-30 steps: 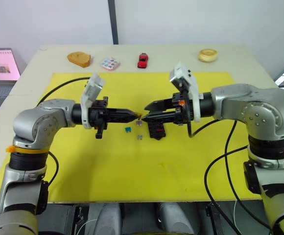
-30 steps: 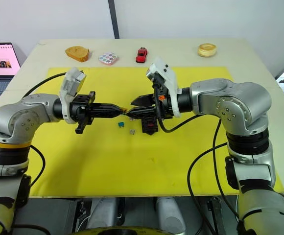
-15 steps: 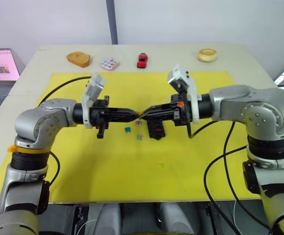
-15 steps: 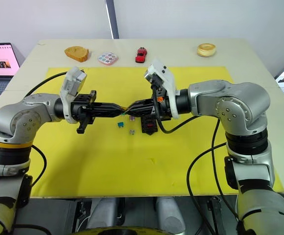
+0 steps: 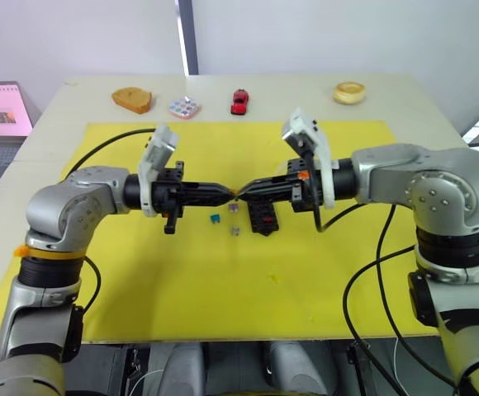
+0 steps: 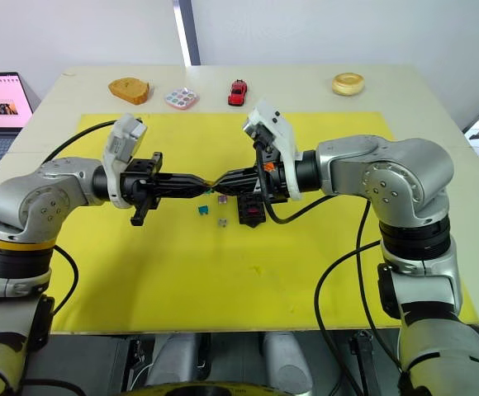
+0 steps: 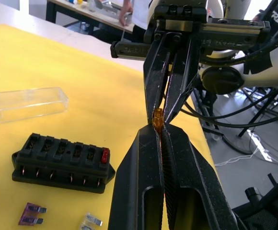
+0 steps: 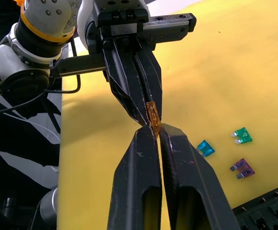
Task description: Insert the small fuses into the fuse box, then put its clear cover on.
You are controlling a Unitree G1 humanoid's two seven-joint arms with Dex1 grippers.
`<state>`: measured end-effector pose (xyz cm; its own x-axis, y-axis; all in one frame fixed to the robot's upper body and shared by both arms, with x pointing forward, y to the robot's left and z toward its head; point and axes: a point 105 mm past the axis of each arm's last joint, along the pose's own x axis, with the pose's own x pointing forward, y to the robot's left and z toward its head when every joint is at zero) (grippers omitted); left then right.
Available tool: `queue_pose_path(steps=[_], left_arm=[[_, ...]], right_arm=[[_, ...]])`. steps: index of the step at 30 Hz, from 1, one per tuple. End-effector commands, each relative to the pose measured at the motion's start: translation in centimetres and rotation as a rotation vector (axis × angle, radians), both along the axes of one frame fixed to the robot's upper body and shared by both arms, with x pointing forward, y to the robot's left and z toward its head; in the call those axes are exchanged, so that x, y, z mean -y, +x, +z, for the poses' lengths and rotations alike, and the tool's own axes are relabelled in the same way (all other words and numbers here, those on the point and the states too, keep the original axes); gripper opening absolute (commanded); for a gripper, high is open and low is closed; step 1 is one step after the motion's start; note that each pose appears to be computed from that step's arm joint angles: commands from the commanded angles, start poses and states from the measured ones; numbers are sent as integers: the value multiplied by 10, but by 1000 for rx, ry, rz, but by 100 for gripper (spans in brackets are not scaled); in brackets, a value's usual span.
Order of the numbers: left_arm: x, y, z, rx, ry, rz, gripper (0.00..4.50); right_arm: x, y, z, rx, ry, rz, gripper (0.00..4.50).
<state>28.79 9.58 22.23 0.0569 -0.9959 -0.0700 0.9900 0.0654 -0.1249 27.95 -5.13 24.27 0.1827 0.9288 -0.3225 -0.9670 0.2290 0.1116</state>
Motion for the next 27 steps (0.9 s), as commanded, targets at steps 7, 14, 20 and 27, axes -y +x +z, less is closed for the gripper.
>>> queue_pose_path(steps=[7,14,20,27], left_arm=[[1,6,-2,-5,51,48,64],[6,12,-25,73,167,63,390],[16,21,-56,140,266,71,447],[26,25,-68,181,291,81,447]], right_arm=[[-6,-5,15,71,16,48,0],[17,21,4,291,-133,2,0],[34,40,-25,383,-260,51,0],[43,45,-47,381,-295,100,0]])
